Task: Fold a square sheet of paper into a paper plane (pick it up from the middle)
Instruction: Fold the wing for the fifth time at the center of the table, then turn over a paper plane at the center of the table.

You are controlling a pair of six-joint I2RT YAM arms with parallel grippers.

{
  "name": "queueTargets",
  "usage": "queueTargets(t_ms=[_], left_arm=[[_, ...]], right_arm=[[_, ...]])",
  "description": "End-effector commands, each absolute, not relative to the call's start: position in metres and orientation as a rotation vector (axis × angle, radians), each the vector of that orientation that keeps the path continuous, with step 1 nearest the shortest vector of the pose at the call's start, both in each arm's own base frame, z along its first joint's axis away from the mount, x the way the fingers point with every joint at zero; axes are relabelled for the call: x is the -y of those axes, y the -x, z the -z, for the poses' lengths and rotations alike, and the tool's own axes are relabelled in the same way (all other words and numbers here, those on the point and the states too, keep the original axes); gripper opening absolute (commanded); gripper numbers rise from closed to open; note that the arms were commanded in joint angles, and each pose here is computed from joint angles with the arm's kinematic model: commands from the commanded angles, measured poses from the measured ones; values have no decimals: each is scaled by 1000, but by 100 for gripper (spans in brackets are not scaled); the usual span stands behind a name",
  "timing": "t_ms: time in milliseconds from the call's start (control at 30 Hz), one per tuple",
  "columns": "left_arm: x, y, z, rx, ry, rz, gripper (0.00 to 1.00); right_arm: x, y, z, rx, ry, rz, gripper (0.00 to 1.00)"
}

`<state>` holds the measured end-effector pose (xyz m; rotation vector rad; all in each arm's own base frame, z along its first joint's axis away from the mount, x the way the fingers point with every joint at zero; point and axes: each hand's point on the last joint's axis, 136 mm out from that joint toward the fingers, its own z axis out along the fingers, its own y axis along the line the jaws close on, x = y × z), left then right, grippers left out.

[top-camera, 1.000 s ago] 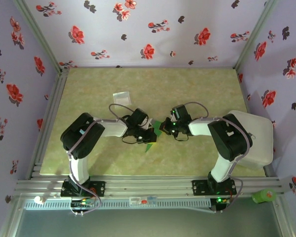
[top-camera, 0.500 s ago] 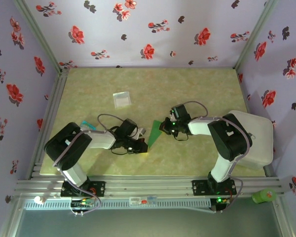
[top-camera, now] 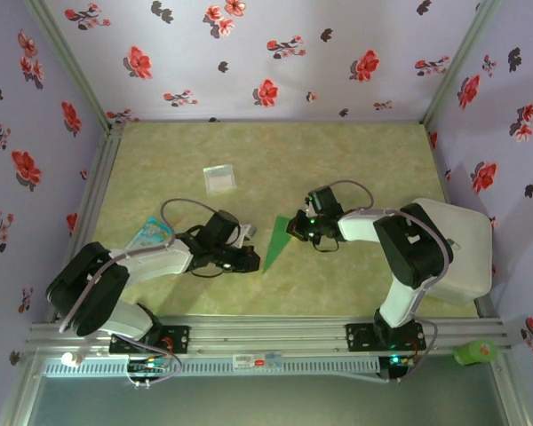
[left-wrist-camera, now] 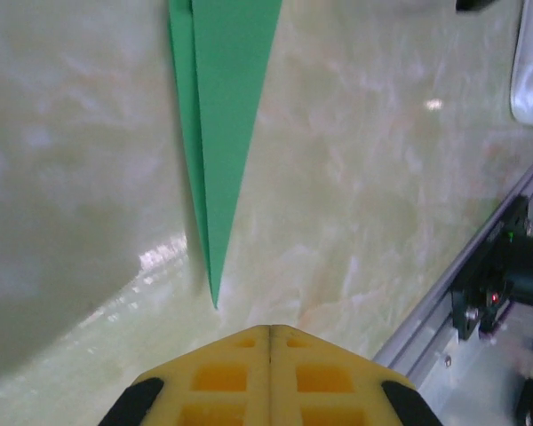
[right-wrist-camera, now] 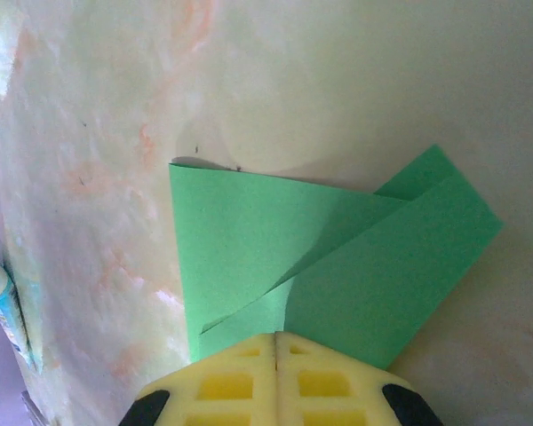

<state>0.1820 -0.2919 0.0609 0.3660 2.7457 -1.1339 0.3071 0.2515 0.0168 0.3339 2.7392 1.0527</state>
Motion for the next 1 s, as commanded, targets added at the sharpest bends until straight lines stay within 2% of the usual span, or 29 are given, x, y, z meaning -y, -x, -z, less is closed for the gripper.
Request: queueTargets(t_ms=[0, 400, 500, 633, 767, 967], left_arm=[[289, -203, -65, -2716, -322, 1069, 0], [282, -240, -69, -2680, -154, 1071, 1], [277, -243, -66, -2679, -99, 1070, 5], [272, -246, -62, -2692, -45, 1065, 6], [268, -248, -58, -2699, -10, 1071, 11], [277, -244, -49, -2770, -102, 1070, 15]], right_arm=[[-236, -293, 12, -2853, -355, -907, 1], [-269, -284, -11, -2873, -42, -968, 2], [-274, -284, -18, -2871, 44, -942, 2], [-277, -289, -37, -2814, 56, -968, 4], [-273, -295, -64, -2715, 29, -974, 6], [-252, -291, -69, -2656, -67, -899, 8]])
